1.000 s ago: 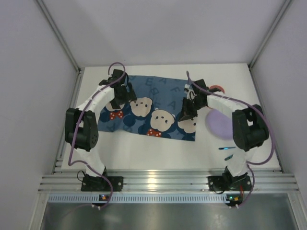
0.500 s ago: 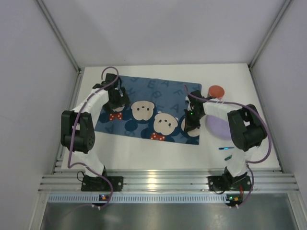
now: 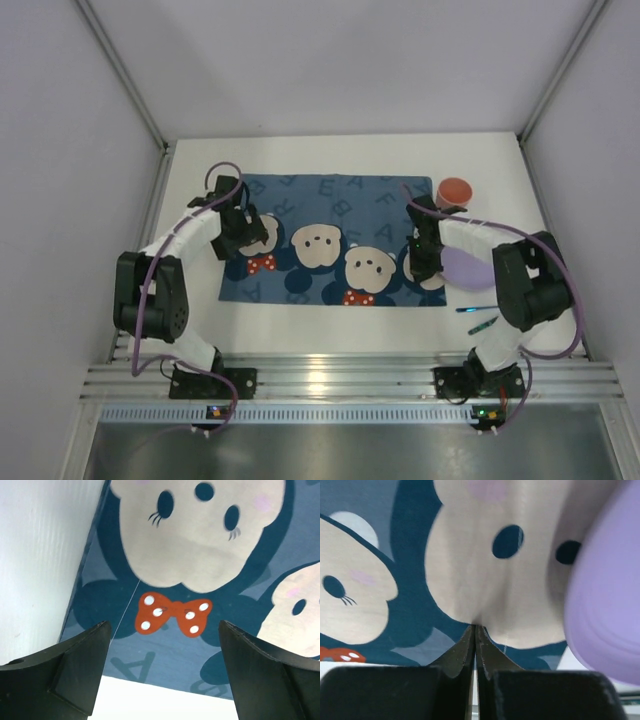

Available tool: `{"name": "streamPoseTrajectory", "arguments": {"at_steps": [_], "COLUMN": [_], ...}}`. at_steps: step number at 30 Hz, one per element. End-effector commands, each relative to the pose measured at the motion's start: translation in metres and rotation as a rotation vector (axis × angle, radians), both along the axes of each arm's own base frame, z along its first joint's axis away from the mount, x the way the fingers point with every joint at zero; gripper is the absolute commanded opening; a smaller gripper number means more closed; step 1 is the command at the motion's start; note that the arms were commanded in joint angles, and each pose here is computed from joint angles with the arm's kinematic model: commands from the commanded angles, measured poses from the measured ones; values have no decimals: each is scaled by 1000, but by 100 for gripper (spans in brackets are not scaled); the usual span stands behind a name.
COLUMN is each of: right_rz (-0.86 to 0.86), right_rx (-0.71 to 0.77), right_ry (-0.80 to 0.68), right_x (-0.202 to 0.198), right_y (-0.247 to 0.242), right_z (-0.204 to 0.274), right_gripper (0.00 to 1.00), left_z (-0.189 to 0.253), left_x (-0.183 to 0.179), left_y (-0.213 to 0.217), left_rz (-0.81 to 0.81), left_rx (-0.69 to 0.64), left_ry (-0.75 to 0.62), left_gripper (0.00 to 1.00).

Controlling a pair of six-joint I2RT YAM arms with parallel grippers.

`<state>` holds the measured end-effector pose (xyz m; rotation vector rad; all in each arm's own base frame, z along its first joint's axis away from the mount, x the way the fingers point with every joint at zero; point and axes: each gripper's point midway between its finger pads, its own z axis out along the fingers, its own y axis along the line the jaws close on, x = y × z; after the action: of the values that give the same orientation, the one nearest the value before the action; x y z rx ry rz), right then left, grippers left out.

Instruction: Set the dinner table for one person

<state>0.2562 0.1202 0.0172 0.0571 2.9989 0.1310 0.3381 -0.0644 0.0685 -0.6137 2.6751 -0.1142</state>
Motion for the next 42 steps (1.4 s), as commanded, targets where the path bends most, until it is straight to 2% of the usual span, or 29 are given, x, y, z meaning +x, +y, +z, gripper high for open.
{"name": "streamPoseTrajectory", "arguments": {"at_steps": [1, 3, 5, 6, 8, 9, 12, 14, 15, 16, 17, 23, 30, 32, 35, 38, 39, 42], "right_rz": [-4, 13, 24, 47, 72, 65, 38, -7, -39, -70, -128, -322, -375, -384, -398, -403, -404, -398], "right_rx": [-90, -31, 22, 110, 152, 151, 35, -40, -57, -45, -46, -88, -127, -129, -132, -140, -150, -163], "right_ry": [-51, -95, -188, -272, -360, -446, -534, -522, -521, -504, -494, -397, -337, -309, -278, -231, -216, -221], "right_x": [2, 9, 18, 28, 38, 51, 75, 84, 94, 97, 103, 135, 173, 181, 192, 195, 196, 205], "right_y": [-23, -12, -5, 10, 16, 15, -6, -29, -35, -39, -55, -120, -141, -141, -141, -137, -138, -138], "right_z": [28, 53, 90, 124, 158, 189, 225, 229, 232, 230, 228, 197, 168, 153, 135, 113, 105, 103], "right_gripper": [0, 0, 6, 19, 32, 47, 67, 75, 84, 98, 100, 100, 99, 96, 86, 63, 39, 6], "left_z": [11, 9, 9, 16, 22, 26, 40, 50, 52, 57, 60, 63, 48, 46, 40, 36, 36, 34], "left_x": [-6, -15, -20, -21, -23, -23, -21, -19, -19, -17, -16, -15, -3, 0, 1, -3, -4, -6], "left_y": [4, 4, 4, 4, 5, 5, 4, -1, -3, -6, -8, -14, -28, -32, -38, -43, -44, -47], "left_rz": [52, 67, 71, 71, 71, 71, 63, 42, 35, 20, 10, -46, -109, -125, -145, -171, -177, -202], "left_rx": [-3, -9, -18, -19, -16, -15, -25, -47, -52, -58, -65, -71, -110, -128, -154, -181, -184, -195], "left_ry": [-50, -41, -45, -66, -81, -90, -119, -142, -146, -159, -165, -156, -116, -115, -91, -75, -74, -64], "left_gripper": [93, 93, 93, 93, 93, 93, 93, 93, 93, 93, 93, 93, 92, 92, 92, 92, 92, 92]}}
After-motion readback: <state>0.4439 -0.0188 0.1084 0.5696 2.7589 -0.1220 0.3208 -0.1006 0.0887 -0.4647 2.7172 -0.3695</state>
